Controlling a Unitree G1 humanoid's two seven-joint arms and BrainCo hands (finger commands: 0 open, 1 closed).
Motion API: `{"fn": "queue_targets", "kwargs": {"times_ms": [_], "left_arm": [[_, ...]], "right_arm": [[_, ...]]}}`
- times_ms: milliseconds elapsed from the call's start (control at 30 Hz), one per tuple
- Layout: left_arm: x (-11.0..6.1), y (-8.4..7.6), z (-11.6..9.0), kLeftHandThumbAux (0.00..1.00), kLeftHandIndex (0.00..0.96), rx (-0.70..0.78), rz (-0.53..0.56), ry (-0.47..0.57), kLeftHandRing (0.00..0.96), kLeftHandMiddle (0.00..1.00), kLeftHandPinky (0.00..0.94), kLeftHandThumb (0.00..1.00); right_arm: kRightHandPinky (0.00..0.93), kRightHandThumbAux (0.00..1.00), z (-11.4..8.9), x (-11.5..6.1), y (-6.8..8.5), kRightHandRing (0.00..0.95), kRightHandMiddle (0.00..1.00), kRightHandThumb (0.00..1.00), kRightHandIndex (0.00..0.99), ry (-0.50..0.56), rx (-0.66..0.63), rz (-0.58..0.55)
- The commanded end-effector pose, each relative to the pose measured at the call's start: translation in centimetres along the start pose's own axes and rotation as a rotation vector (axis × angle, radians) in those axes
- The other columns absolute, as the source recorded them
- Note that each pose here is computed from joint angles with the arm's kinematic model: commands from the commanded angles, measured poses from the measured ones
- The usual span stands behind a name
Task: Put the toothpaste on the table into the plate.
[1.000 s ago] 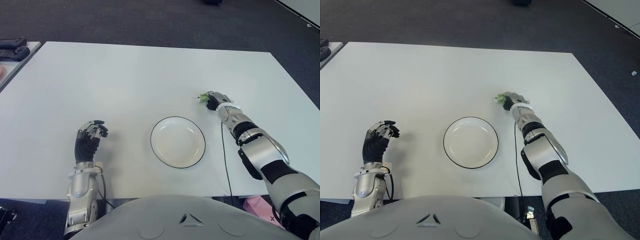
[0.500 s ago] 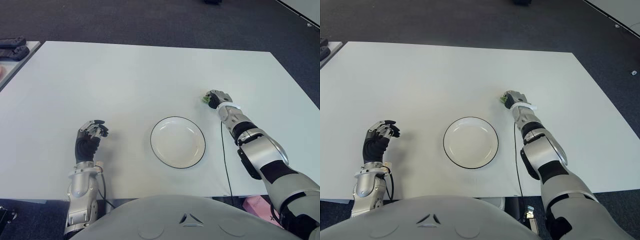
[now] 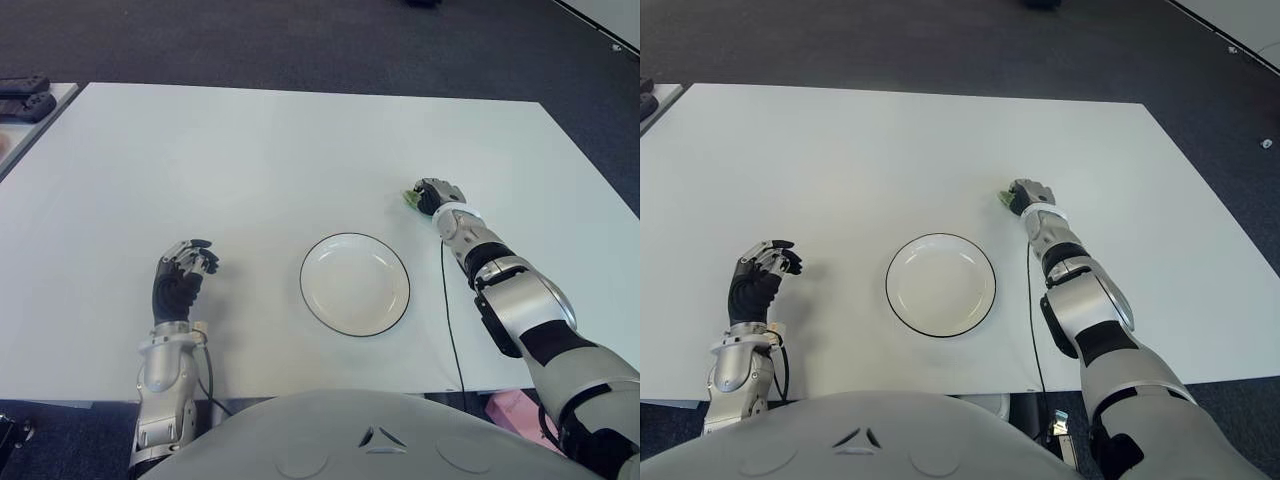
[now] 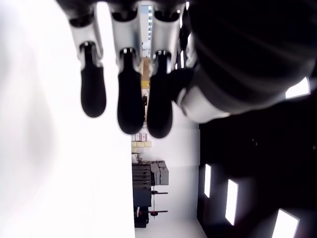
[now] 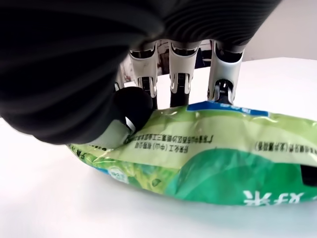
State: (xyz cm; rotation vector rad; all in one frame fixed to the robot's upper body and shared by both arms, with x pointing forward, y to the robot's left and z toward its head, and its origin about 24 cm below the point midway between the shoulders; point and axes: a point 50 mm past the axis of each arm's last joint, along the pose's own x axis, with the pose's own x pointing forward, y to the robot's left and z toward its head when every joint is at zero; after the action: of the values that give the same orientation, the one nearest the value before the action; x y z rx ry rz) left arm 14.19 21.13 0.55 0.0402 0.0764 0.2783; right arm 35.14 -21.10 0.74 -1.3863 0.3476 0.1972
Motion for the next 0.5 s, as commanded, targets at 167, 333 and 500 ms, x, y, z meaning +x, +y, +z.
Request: {"fn": "queue_targets", "kwargs": {"times_ms": [167, 333, 500], "left_arm": [[0.4, -0.5, -0.1, 0.721, 0.437, -0.018, -0.002, 0.010, 0.574, 0.577, 0.518, 0.705], [0.4, -0.6, -0.2, 0.722, 0.437, -0.019, -0.008, 0.012, 0.567, 0.573, 0.519, 0.704], [0.6, -0.6, -0.3, 0.721, 0.437, -0.024, -0.026, 0.009, 0.568, 0.573, 0.528, 0.704]], "right_arm": [[0.870, 0.683, 2.0, 0.5, -1.8, 0.865, 0.544, 0.848, 0.391, -0.098, -0.001, -0.061], [0.864, 0.683, 2.9, 0.5, -3.0, 0.864, 0.544, 0.848, 0.391, -0.181, -0.013, -0.134], [0.827, 0.683, 4.1, 0.0, -4.7, 0.856, 0.541, 0.848, 0.390, -0.350, -0.039, -0.241]]}}
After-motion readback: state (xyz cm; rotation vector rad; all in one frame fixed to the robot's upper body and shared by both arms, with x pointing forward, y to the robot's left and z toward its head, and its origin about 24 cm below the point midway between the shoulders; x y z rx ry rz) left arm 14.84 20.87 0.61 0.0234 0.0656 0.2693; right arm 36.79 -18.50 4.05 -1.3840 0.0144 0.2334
